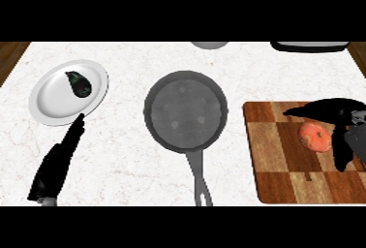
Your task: Pick the squash from the cutting board and place it in the pan
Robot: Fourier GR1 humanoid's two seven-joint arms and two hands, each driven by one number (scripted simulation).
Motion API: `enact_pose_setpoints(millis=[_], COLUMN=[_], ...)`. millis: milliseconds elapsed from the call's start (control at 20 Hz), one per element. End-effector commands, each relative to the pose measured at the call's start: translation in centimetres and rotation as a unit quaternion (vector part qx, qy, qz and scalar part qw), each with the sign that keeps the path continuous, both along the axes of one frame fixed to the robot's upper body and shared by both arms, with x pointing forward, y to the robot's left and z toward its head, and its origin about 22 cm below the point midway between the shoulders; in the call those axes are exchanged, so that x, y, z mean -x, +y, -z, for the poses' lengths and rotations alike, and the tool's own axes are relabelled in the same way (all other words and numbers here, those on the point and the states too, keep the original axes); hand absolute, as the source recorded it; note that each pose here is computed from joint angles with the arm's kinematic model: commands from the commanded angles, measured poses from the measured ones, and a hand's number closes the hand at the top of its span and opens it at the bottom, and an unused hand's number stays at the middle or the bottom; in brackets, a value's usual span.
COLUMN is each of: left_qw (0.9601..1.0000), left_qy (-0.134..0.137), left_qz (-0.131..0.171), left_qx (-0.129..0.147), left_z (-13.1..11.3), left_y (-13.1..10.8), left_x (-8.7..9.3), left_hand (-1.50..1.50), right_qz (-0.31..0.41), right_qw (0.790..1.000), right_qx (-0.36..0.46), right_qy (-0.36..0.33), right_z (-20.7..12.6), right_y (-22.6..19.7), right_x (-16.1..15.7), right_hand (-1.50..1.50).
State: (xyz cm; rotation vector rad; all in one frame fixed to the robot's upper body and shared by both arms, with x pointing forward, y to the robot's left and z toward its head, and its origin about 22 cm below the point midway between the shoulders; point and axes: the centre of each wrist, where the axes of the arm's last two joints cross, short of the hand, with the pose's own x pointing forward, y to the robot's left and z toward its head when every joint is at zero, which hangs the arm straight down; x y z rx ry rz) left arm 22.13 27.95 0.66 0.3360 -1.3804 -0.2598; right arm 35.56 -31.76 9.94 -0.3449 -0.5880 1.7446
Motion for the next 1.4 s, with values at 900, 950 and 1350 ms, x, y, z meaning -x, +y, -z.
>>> enact_pose_setpoints(millis=[900, 950, 1350], left_qw=[0.9999, 1.0, 0.9999], left_qy=[0.006, -0.005, -0.007], left_qz=[0.004, 0.005, -0.002], left_qx=[-0.009, -0.004, -0.008], left_z=[0.1, 0.0, -1.3], left_y=[0.7, 0.7, 1.9], left_x=[-0.5, -1.2, -0.2], left_hand=[0.0, 0.0, 0.0], right_qz=[0.021, 0.032, 0.118], right_qw=[0.996, 0.995, 0.986], right_qx=[-0.067, -0.086, -0.072], right_qy=[0.049, 0.038, -0.092], right_z=[4.1, 4.4, 4.2], right_y=[-0.7, -2.2, -0.9], right_x=[0.2, -0.8, -0.6], right_hand=[1.5, 1.5, 1.5])
